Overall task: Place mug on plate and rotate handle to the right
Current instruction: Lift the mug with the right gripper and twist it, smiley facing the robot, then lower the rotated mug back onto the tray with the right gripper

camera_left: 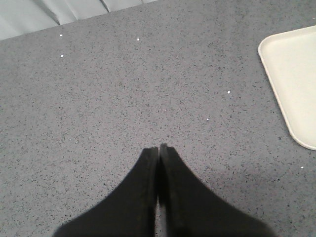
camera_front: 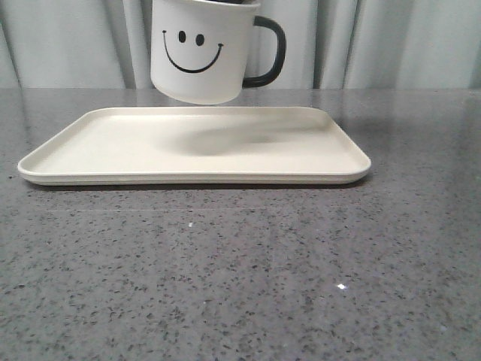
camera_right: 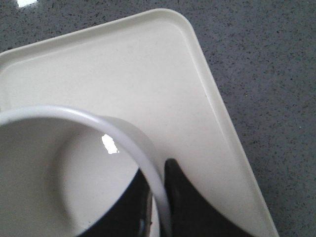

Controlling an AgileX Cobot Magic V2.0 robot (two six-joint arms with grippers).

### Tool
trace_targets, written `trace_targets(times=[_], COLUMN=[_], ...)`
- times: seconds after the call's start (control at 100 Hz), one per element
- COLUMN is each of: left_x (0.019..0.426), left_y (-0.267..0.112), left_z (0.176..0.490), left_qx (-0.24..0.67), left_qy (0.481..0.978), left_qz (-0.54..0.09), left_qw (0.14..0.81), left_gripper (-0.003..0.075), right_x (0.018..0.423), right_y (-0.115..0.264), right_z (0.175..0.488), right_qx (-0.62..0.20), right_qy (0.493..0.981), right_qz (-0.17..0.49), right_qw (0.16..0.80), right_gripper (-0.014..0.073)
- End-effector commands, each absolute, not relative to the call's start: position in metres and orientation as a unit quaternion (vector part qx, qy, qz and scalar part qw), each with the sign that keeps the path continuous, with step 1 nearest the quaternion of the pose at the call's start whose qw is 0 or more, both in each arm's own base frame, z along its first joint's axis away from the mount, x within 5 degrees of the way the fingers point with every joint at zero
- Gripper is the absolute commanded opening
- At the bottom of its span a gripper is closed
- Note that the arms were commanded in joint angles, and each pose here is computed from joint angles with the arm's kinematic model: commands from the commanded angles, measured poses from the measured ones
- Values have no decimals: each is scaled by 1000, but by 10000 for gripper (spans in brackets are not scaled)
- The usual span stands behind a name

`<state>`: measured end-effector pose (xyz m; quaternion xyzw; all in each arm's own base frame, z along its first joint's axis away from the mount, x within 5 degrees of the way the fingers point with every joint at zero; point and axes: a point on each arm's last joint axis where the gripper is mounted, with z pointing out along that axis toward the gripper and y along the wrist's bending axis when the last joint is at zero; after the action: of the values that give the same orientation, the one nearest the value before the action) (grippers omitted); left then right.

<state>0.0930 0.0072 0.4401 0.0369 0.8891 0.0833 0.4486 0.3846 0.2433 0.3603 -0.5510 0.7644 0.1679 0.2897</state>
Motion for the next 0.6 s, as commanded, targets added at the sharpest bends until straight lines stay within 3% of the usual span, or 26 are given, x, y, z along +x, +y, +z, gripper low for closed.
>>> trace_targets(times=[0.0,0.59], left_x=[95,95], left_y=[7,7], left_z=[451,451], left_qx=[33,33], left_qy=[870,870], left_qz=[82,82], left_qw=[485,485], left_gripper=[-20,-20], right_x=[365,371], right_y=[237,240], right_z=[387,351], right_qx=[-575,-581], right_qy=[743,756], right_qz=[179,182], right_qw=[291,240], right_gripper=[-110,-110])
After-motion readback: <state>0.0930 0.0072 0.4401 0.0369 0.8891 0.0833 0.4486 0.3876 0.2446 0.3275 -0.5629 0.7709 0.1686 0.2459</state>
